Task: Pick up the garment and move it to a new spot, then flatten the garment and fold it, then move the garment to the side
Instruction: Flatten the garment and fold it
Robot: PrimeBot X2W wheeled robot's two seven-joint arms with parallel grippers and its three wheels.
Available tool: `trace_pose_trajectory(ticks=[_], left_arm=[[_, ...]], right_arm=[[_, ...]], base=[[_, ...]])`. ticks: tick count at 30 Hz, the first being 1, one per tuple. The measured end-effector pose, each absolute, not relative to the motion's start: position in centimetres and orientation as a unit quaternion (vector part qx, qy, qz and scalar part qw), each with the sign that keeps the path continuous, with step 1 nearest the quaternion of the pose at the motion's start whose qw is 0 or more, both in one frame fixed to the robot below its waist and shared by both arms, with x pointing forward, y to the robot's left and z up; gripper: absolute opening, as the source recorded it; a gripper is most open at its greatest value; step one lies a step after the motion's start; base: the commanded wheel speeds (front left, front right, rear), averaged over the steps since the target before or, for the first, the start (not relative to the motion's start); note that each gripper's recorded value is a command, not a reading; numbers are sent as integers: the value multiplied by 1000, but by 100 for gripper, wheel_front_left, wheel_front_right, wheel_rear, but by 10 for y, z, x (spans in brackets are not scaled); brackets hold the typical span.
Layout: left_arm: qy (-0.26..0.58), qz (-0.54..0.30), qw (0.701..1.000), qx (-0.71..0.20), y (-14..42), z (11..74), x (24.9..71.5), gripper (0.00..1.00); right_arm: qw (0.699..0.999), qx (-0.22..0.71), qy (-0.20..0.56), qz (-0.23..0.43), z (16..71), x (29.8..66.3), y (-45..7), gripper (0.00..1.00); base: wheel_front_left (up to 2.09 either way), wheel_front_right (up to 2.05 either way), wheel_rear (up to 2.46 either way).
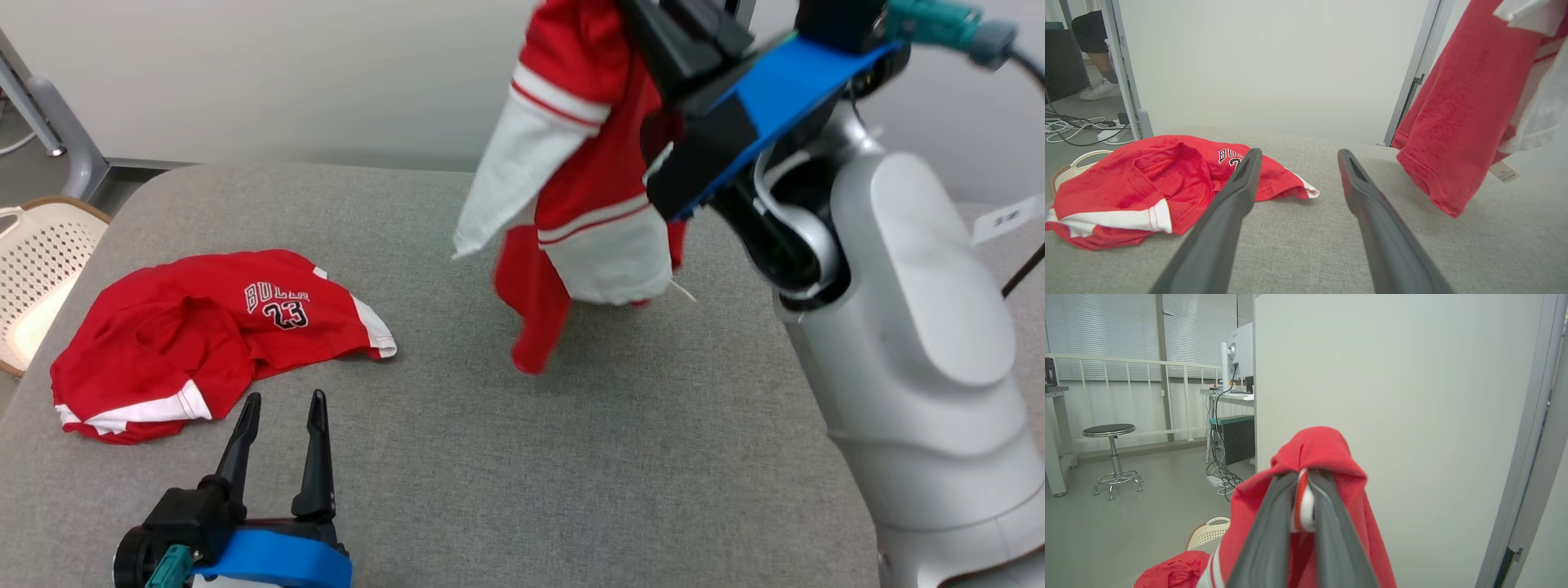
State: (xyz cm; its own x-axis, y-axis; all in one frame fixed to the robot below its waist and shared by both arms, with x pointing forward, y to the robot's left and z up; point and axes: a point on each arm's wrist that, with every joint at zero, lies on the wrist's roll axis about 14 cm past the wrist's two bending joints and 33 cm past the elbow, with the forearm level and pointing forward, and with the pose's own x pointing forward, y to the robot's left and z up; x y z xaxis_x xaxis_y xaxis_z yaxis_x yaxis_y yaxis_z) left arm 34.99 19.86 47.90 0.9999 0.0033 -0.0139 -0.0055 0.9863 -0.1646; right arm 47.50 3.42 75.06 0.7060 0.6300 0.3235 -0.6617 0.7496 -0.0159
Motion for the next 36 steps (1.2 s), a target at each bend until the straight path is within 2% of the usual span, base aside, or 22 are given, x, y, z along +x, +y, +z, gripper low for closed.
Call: trace_pose_trajectory(ticks=[5, 8, 11, 15, 20, 23, 28, 32, 36], left_arm=[[7, 6, 997, -80, 202, 479, 345, 100], [4, 2, 997, -78, 199, 481, 346, 100], [1, -5, 997, -81, 194, 483, 348, 100], [3, -19, 996, -83, 184, 482, 354, 100], [11, -35, 996, -85, 174, 478, 363, 100], [13, -42, 996, -84, 170, 476, 369, 100], [16, -50, 995, -84, 164, 474, 375, 100], [15, -53, 995, -84, 161, 475, 379, 100], [13, -62, 995, -83, 156, 476, 383, 100]], right_arm=[[893, 106, -232, 371, 811, 460, 32, 0], [903, 108, -226, 350, 809, 466, 19, 0], [930, 95, -174, 310, 771, 482, -3, 0], [963, 94, -62, 244, 682, 497, -44, 0], [980, 77, 42, 181, 594, 489, -84, 0], [981, 72, 68, 164, 573, 477, -97, 0], [981, 73, 62, 168, 579, 454, -101, 0], [978, 86, 26, 190, 609, 432, -95, 0], [980, 77, -8, 183, 635, 419, -105, 0]], base=[[0, 0, 0], [0, 0, 0], [0, 0, 0], [0, 0, 0], [0, 0, 0], [0, 0, 0], [0, 0, 0], [0, 0, 0], [0, 0, 0]])
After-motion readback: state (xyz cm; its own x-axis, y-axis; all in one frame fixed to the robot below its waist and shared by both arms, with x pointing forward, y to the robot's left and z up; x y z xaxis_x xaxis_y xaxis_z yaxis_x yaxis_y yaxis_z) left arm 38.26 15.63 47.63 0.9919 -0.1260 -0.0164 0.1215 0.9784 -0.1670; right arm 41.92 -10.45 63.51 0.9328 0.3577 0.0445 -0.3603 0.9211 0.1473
